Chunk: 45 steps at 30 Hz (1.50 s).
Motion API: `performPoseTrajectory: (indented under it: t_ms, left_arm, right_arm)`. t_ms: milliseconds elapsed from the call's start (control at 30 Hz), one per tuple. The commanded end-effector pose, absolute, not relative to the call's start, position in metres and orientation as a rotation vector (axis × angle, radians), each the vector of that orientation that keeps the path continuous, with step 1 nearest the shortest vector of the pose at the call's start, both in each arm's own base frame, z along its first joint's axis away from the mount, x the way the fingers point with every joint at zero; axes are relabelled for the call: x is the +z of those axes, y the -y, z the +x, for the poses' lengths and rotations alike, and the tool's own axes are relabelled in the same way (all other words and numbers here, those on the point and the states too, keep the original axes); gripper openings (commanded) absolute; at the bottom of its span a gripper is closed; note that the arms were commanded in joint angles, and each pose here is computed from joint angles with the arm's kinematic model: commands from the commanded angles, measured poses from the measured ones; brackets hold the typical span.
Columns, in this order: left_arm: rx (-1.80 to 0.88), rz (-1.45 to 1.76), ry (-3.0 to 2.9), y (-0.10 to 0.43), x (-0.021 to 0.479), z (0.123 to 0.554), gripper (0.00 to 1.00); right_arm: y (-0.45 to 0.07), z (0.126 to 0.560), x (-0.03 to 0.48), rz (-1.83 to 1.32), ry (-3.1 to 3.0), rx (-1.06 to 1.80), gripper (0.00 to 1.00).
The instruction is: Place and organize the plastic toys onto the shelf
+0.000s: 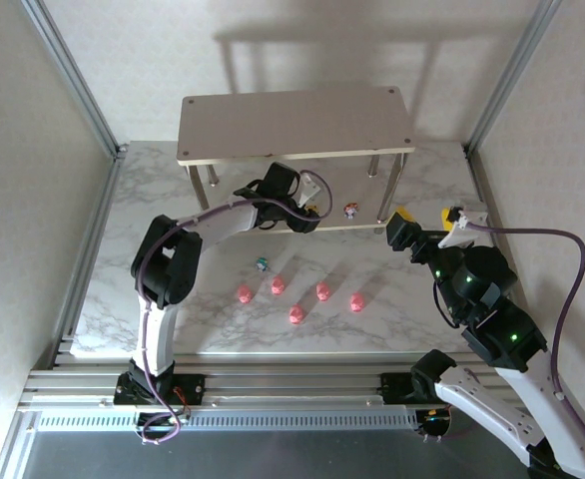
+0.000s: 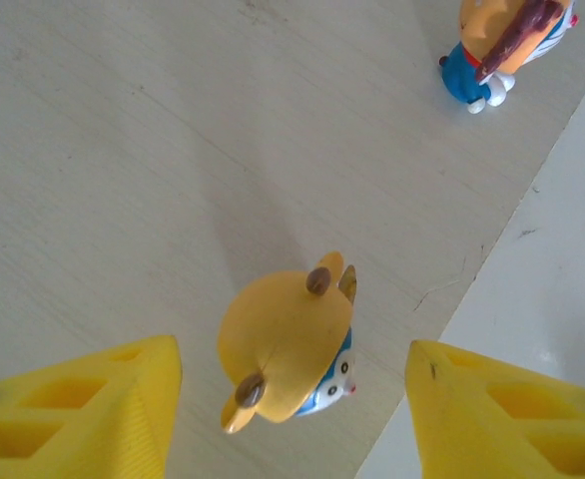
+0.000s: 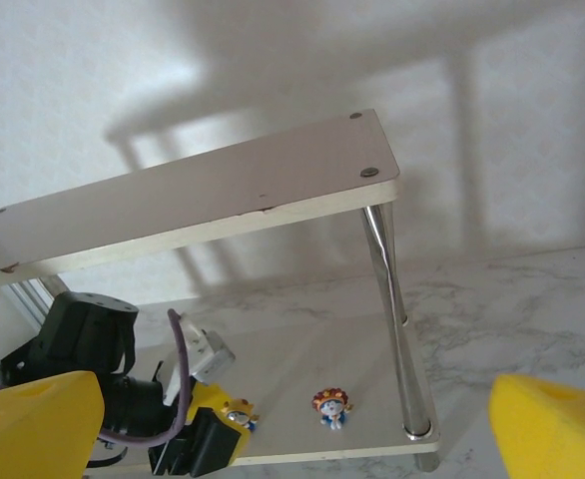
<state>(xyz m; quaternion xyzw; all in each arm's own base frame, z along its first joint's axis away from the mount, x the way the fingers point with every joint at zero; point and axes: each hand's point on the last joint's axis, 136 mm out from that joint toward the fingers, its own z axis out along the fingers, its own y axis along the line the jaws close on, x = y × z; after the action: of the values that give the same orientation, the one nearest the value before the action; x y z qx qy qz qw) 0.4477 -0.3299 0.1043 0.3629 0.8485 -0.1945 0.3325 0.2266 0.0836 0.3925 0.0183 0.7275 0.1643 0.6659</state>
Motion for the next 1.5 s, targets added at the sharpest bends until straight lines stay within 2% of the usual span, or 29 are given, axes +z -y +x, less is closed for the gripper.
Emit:
performPoseTrajectory:
  t_ms: [0, 367, 667, 867, 1100, 1367, 1467]
  left_arm:
    - [-0.487, 0.887, -2.149, 0.321, 0.137, 0.454, 0.61]
    - [-0.488, 0.860, -2.143, 0.306, 0.149, 0.437, 0.61]
    - [-0.539, 0.764, -2.124, 0.278, 0.168, 0.388, 0.61]
    - [-0.596, 0.752, -2.199, 0.264, 0.143, 0.350, 0.60]
    - [-0.557, 0.690, -2.268, 0.241, 0.120, 0.327, 0.61]
    - [-0.450, 0.622, -2.315, 0.224, 0.108, 0.329, 0.60]
    - [-0.392, 0.551, -2.333, 0.214, 0.108, 0.334, 0.53]
  right_arm:
    - [-0.075, 0.225, 0.400, 0.078, -1.602, 0.361, 0.99]
    - [-0.075, 0.223, 0.401, 0.078, -1.598, 0.371, 0.99]
    - [-0.073, 0.219, 0.402, 0.075, -1.599, 0.384, 0.99]
    - [-0.075, 0.214, 0.404, 0.070, -1.596, 0.423, 0.99]
    - [-0.074, 0.207, 0.409, 0.061, -1.592, 0.454, 0.99]
    - [-0.075, 0.203, 0.414, 0.062, -1.579, 0.491, 0.99]
    - [-0.076, 0.202, 0.413, 0.060, -1.584, 0.498, 0.99]
